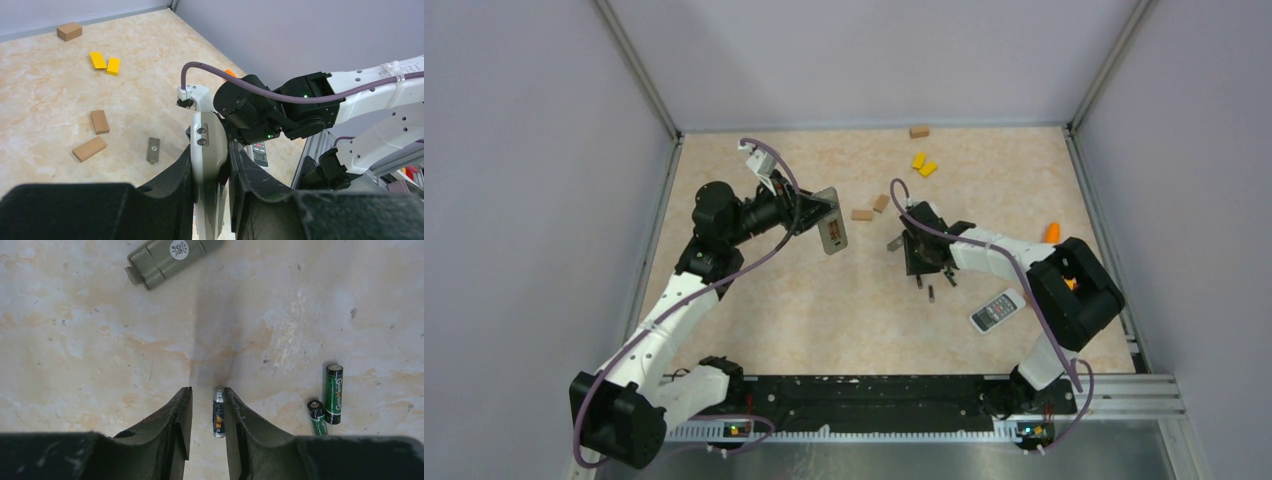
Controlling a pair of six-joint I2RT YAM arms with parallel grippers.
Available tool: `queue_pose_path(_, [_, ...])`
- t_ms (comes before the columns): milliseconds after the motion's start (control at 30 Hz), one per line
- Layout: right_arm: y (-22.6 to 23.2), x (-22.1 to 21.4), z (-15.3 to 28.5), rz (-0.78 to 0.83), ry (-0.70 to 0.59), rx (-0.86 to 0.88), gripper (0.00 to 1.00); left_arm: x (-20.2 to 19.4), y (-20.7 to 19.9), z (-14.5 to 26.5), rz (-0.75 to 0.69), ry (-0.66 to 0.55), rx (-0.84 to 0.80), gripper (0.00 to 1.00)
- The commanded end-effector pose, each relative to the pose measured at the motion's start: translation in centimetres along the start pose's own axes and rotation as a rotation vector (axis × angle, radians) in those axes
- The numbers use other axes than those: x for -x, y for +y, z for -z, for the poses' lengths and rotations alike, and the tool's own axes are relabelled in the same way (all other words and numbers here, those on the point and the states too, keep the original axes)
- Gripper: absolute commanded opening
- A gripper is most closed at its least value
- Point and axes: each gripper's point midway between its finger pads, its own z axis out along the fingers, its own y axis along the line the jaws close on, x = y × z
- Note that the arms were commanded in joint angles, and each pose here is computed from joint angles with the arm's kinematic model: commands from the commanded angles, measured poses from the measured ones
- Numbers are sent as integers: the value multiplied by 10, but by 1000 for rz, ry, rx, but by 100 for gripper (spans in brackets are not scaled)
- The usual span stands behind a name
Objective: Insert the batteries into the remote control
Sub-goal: Pick up the battery from the center of the board.
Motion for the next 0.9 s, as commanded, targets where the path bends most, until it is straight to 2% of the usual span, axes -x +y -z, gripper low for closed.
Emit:
queue_pose_path(0, [6,16,2,53,-41,-39,30,9,-1,0,-23,-33,-1,0])
queue_pose_path(433, [2,3,-2,33,15,-76,27,9,1,0,-21,-31,9,0])
queue_pose_path(500, [1,2,-2,30,20,-78,24,9,1,0,-20,-30,10,0])
queue_pose_path(600, [1,4,-2,16,2,-81,12,8,1,0,-17,-30,11,0])
queue_pose_path(700, [2,12,1,-1,-29,-79,5,7,2,-1,-4,-27,12,0])
queue_pose_path(867, [19,48,28,-36,-189,23,0,0,13,-11,107,-18,21,0])
